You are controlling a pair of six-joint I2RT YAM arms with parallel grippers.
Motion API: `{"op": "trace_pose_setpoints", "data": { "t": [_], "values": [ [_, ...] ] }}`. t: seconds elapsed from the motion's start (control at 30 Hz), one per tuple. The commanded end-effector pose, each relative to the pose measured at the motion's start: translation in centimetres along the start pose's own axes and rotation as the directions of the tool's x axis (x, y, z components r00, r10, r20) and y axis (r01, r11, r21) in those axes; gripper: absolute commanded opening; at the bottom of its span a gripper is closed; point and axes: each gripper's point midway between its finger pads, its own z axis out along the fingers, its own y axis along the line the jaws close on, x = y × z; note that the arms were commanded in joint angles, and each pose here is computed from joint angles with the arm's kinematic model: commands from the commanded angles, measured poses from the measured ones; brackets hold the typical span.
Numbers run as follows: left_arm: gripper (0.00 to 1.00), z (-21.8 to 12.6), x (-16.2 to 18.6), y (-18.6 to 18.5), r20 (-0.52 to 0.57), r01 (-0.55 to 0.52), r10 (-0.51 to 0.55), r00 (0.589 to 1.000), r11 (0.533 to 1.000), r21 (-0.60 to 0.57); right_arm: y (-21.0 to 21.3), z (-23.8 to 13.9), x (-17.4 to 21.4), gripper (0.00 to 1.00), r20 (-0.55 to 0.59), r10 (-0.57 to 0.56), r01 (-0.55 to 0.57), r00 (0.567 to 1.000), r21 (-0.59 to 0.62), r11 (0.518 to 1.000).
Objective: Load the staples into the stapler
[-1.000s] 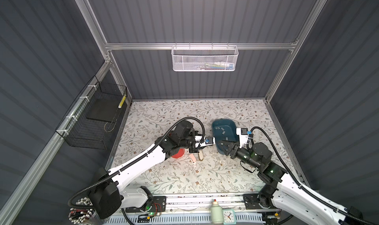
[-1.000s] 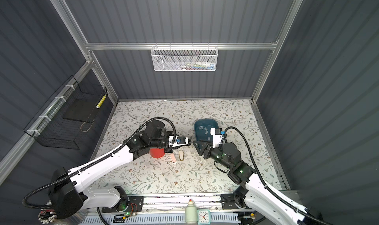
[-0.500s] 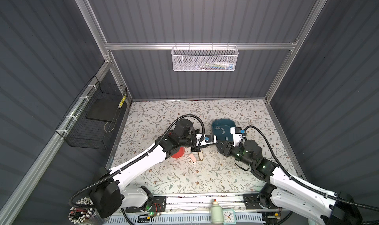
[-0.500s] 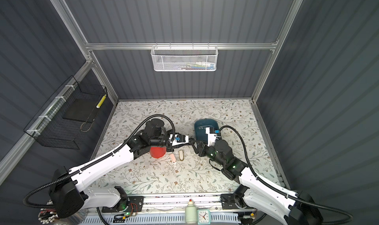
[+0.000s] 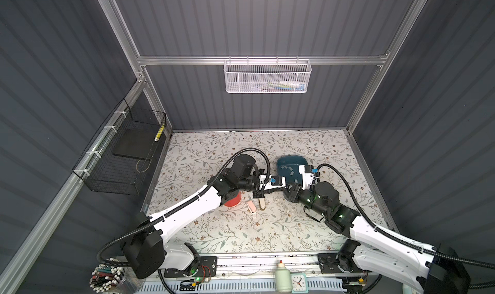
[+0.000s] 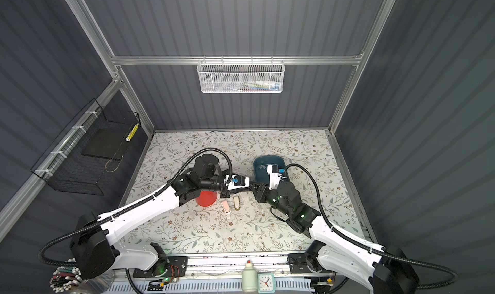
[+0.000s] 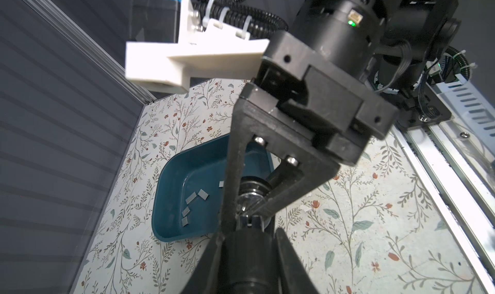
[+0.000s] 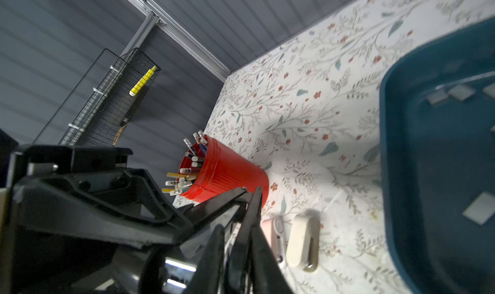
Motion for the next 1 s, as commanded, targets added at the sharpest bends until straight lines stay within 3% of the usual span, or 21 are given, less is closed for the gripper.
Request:
{"op": "trace_pose_setpoints", "data": {
  "t": [0.0,0.2,0.47,0.77,0.97],
  "values": [
    [0.00,-1.2,-4.4,2.1,0.114,-0.042,0.048,0.992,0.998,-0.051,0.0,-0.2,-0.6,0.01,0.025,0.016,-0.016,1.000,0.011,1.000],
    [0.00,-2.2,-4.1,1.6,0.084,-0.036,0.041,0.996,0.998,-0.054,-2.7,-1.8,-1.0,0.00,0.095,0.029,-0.035,0.995,0.065,0.997],
    [0.00,-4.8,-3.9,1.2,0.120,-0.029,0.034,0.992,0.999,-0.042,-5.2,-3.3,-2.0,0.00,0.125,0.082,-0.087,0.989,0.032,0.996],
    [0.00,-6.6,-2.2,3.1,0.102,0.007,0.006,0.995,0.992,-0.124,-6.6,-4.8,-3.4,0.00,0.183,0.083,-0.095,0.980,0.057,0.994],
    [0.00,-7.2,-0.3,4.5,0.058,0.039,-0.030,0.998,0.984,-0.176,-6.4,-5.5,-3.9,0.00,0.207,0.088,-0.091,0.974,0.003,0.996]
  ]
}}
